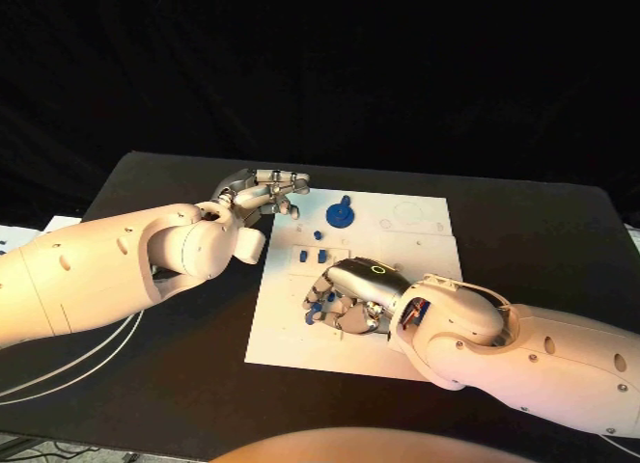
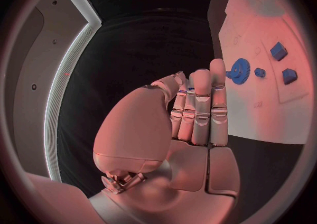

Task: Assemble the parts on the task board

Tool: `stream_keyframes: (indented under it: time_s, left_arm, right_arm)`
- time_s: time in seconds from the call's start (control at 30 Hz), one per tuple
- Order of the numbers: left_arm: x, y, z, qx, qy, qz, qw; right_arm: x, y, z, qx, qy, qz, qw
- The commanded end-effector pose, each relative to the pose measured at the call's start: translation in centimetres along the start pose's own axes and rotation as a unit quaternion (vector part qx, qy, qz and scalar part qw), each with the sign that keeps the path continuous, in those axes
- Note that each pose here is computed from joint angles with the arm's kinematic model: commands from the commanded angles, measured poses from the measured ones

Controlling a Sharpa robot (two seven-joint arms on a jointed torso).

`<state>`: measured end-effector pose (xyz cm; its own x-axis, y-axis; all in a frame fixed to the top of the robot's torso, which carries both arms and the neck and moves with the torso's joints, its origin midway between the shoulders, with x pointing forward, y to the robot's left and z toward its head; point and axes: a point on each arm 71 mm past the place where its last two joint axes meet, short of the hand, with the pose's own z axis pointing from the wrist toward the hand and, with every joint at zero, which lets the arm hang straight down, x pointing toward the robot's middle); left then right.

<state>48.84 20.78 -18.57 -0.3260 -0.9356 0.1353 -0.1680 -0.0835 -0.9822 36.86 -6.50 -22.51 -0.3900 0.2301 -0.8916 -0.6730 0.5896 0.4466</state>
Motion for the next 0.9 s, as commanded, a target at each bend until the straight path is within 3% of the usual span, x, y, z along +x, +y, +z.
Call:
stream_keyframes:
  time_s: [0.03,0.6,0.9]
  left_arm:
    - [0.31,-0.07,0.01,0.006,0.012,-0.001,1.0]
    - [0.26,-0.04,0.03,0.004,0.013,-0.002,1.0]
    - [0.22,-0.03,0.03,0.004,0.013,-0.002,1.0]
  right_arm:
    - [0.47,0.07,0.06,-0.008,0.014,-0.009,1.0]
    - [0.36,-0.16,0.13,0.01,-0.015,-0.035,0.999]
    - [0.75,-0.32,0.11,0.019,0.011,-0.041,0.999]
